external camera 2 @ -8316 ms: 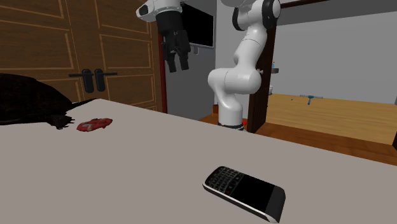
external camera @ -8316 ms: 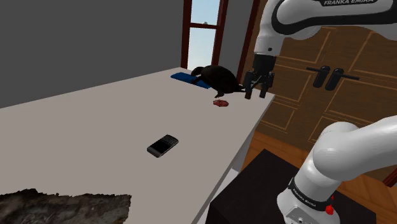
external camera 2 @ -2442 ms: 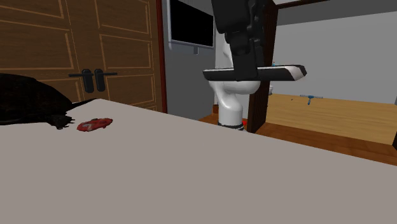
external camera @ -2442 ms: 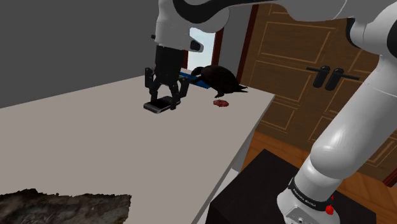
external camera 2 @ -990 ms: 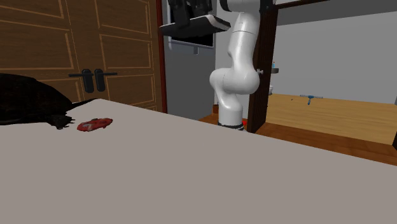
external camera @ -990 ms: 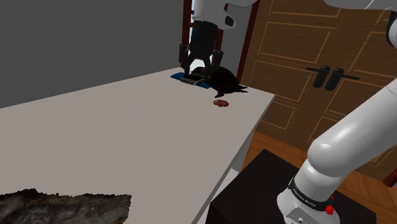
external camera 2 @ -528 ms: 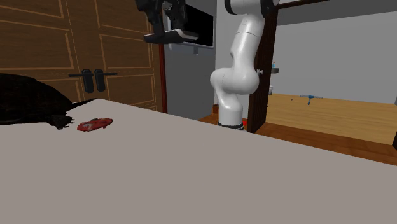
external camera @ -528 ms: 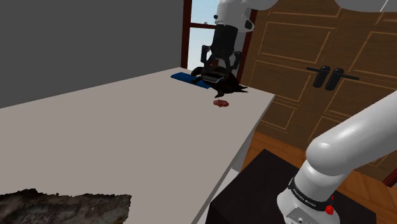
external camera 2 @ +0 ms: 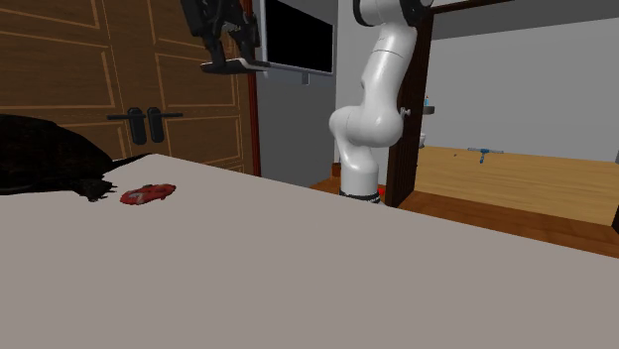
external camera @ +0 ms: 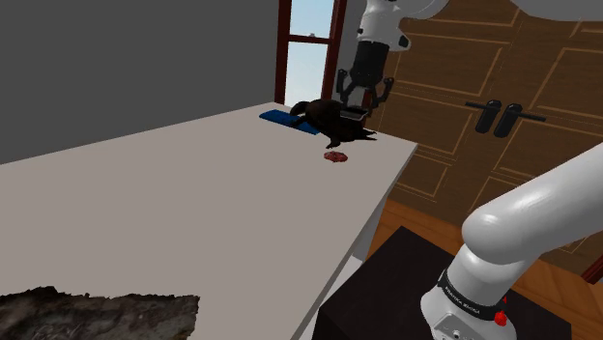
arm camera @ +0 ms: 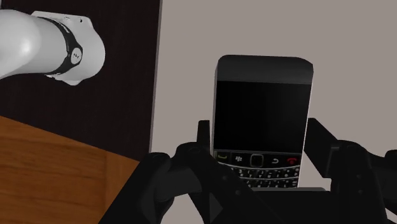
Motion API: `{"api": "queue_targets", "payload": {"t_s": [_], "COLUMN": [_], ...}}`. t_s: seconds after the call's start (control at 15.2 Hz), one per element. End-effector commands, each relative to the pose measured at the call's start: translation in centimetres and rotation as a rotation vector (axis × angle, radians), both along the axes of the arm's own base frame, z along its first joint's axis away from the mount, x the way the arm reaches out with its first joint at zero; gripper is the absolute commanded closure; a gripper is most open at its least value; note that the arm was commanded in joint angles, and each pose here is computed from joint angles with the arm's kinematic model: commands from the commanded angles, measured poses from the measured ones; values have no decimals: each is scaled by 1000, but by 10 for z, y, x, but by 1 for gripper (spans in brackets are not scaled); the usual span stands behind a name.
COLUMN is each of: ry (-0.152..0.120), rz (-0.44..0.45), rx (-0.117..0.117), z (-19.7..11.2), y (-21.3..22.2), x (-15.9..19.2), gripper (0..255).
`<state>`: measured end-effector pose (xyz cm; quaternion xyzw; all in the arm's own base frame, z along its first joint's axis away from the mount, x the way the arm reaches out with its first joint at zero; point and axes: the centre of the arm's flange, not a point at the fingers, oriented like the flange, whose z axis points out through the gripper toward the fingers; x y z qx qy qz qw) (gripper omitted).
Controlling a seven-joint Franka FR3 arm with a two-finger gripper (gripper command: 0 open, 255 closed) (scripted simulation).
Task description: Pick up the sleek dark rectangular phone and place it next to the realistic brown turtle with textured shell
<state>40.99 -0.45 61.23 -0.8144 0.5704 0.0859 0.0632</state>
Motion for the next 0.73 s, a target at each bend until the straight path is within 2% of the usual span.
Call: {"api": "queue_targets", "payload": {"t_s": [0.0, 0.66], "ry": [0, 0], "rz": [2, 2], "rx": [0, 0], "z": [0, 0], "y": [-26, -157], "x": [-2, -18], "gripper": [255, 255]}}
